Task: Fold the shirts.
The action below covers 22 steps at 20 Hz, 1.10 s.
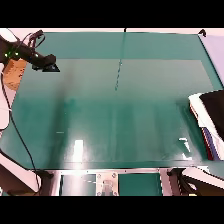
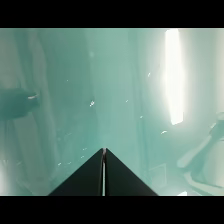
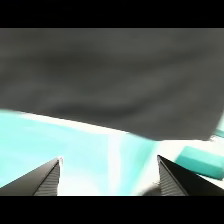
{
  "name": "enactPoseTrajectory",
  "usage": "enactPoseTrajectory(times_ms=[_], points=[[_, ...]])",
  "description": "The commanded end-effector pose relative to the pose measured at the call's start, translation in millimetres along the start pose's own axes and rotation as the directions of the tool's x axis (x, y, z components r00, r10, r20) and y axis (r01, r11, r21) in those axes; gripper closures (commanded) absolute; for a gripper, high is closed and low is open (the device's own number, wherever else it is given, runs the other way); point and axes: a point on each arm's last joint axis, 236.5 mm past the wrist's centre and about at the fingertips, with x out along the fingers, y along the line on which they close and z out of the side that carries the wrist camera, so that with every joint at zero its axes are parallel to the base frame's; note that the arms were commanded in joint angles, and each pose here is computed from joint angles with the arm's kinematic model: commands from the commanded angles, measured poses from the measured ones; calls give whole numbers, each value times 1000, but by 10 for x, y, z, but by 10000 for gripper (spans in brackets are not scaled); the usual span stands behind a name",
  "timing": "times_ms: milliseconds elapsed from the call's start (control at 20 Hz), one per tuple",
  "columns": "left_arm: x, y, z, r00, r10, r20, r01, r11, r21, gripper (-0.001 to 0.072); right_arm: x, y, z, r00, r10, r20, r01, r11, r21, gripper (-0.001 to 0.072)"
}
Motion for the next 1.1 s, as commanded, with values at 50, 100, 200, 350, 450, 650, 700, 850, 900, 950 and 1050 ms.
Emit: enactPoseTrajectory(times_ms=[50, 100, 200, 350, 450, 650, 700, 850, 900, 950, 1050], points=[[-232, -334, 162, 994, -85, 75, 83, 996, 28, 687, -521, 1050, 75, 938, 330, 103, -301, 927, -225, 549], [-311, -423, 172, 992, -93, 88, 90, 995, 43, 688, -571, 1228, 55, 925, 360, 120, -314, 904, -291, 691], [-452, -575, 109, 992, -95, 81, 90, 994, 65, 688, -562, 1544, -38, 910, 393, 134, -315, 864, -393, 693], [-499, -785, -164, 995, -96, 16, 95, 994, 63, 689, -350, 1860, -417, 909, 407, 87, -300, 786, -540, 695], [-432, -883, -519, 995, -70, -73, 74, 996, 49, 688, -71, 1921, -819, 915, 401, 40, -296, 736, -609, 695], [-188, -1099, -1366, 986, -28, -164, 30, 999, 11, 688, 672, 1697, -1620, 937, 346, -56, -287, 666, -688, 695], [-125, -1157, -1591, 985, -30, -172, 29, 1000, -13, 688, 825, 1624, -1771, 941, 328, -78, -284, 647, -707, 695], [-55, -1213, -1937, 988, -27, -150, 22, 999, -38, 687, 1050, 1575, -1998, 946, 306, -106, -274, 582, -765, 694], [-63, -1197, -1966, 989, -21, -148, 16, 999, -34, 686, 1059, 1584, -2030, 946, 304, -110, -273, 566, -778, 694], [-67, -1167, -1980, 988, -7, -152, 4, 1000, -20, 687, 1056, 1592, -2048, 945, 307, -116, -279, 566, -776, 695], [-69, -1166, -1988, 988, -7, -155, 4, 1000, -22, 686, 1058, 1584, -2056, 946, 303, -119, -279, 566, -776, 694]])
